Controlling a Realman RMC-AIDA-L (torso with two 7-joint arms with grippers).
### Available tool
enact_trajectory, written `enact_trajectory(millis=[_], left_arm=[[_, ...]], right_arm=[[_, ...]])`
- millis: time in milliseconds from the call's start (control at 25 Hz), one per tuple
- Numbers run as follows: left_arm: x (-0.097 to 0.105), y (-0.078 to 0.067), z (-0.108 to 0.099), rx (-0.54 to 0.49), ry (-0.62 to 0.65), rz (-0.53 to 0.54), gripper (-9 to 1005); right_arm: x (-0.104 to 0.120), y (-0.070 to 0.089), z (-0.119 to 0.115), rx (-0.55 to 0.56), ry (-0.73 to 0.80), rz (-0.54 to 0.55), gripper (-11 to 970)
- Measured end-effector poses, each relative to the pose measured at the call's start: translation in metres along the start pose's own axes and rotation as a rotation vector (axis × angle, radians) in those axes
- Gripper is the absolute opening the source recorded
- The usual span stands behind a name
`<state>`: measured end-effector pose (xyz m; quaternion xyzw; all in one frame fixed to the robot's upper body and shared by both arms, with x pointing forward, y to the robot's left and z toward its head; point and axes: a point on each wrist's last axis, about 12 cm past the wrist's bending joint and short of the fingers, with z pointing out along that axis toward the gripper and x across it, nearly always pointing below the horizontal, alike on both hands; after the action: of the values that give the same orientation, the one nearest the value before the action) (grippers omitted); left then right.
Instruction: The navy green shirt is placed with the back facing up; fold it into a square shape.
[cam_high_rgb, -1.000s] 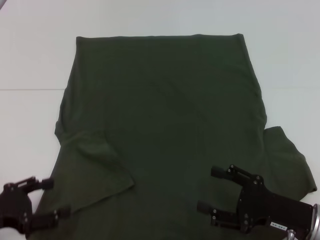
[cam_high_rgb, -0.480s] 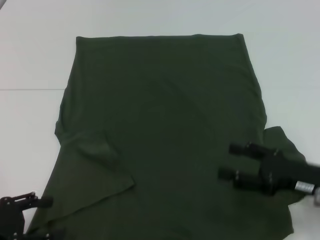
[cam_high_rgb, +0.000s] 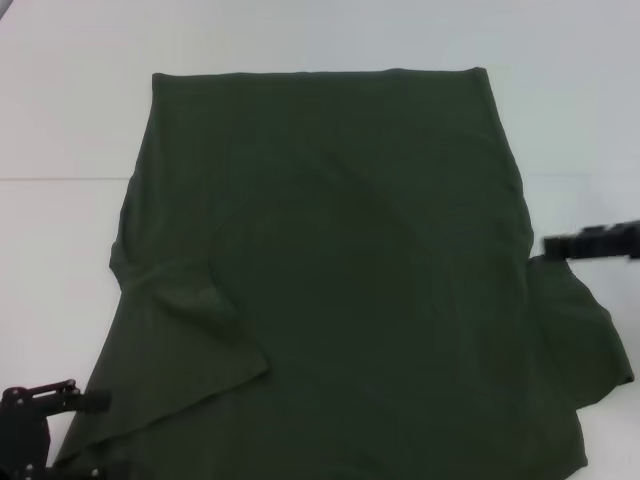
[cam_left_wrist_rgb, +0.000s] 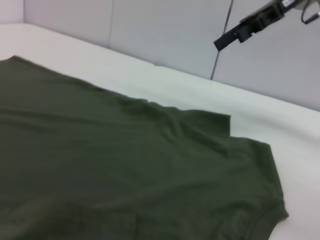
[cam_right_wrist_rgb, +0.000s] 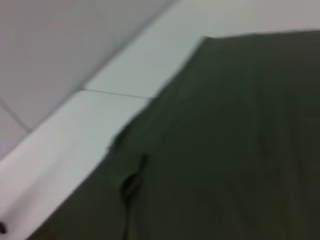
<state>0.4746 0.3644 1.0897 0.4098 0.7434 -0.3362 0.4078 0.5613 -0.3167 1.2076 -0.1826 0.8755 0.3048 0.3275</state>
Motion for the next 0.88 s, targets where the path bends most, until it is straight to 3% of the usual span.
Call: enact_trajectory(millis=[120, 280, 440, 680, 880], left_arm=[[-0.003, 0.001, 0.003, 0.01, -0.011, 0.013, 887], [-0.005, 0.0, 0.007, 0.017, -0.021, 0.023, 887], [-0.007, 0.001, 0.01, 0.024, -0.026, 0.027, 887], [-0.008, 0.001, 0.013, 0.018, -0.037, 0.046, 887], [-0.009, 0.001, 0.014, 0.015, -0.046, 0.048, 887]], right_arm=[[-0.011, -0.01, -0.014, 0.111, 0.061, 0.165, 897], [-0.002, -0.026, -0.016, 0.291, 0.191, 0.324, 898], [0.009, -0.032, -0.014, 0.322, 0.252, 0.378, 898], [0.035, -0.055, -0.001, 0.31, 0.317, 0.493, 896], [0.039, -0.064, 0.007, 0.325, 0.294, 0.506, 895]])
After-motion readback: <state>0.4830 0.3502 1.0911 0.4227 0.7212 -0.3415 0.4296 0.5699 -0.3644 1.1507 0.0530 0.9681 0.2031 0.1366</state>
